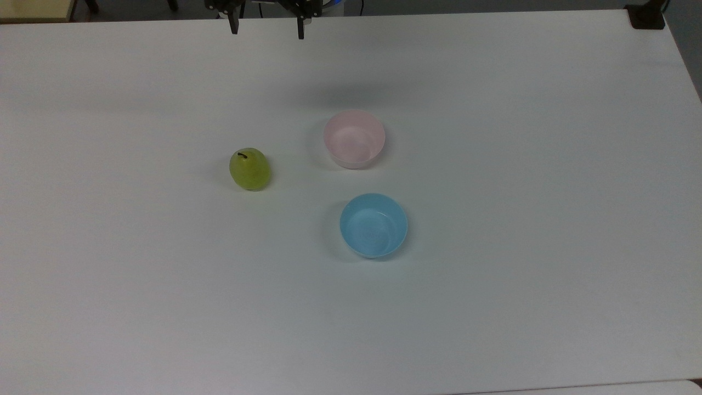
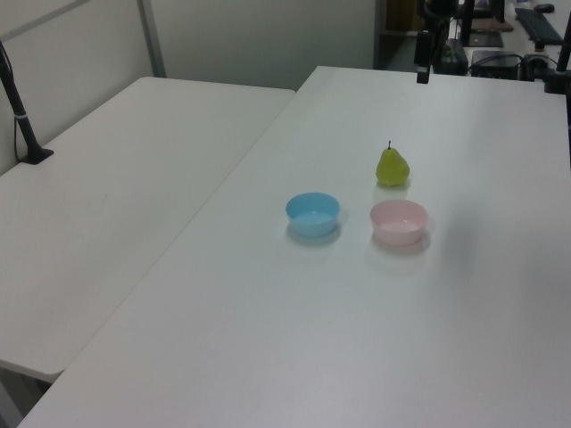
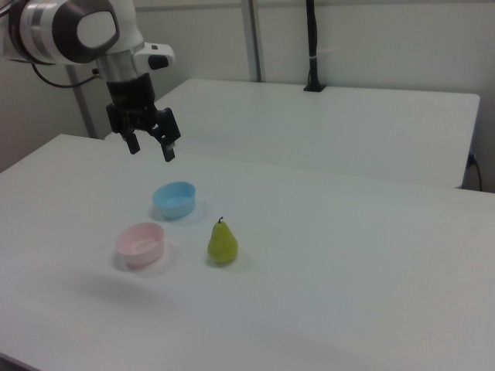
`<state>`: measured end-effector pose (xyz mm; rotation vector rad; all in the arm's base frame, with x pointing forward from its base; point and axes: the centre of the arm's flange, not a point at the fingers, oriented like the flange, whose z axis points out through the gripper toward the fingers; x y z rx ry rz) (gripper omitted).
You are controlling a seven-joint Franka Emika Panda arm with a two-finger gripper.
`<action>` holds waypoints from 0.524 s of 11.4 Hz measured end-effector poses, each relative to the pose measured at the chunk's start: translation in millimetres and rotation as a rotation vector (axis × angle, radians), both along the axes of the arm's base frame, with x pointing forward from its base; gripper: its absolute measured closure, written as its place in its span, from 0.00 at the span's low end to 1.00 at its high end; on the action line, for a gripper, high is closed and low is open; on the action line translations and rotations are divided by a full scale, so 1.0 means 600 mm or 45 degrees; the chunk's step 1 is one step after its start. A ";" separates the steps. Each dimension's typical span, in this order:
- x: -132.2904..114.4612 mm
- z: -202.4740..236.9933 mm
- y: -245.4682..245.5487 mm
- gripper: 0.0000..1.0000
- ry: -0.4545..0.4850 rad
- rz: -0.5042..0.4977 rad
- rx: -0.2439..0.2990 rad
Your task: Place the pear in the bowl
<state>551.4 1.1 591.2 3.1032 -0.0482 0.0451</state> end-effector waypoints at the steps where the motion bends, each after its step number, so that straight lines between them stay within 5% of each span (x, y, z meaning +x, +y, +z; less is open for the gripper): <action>1: 0.002 -0.001 0.000 0.00 0.002 -0.005 0.000; 6: -0.001 -0.003 -0.005 0.00 0.022 -0.013 0.000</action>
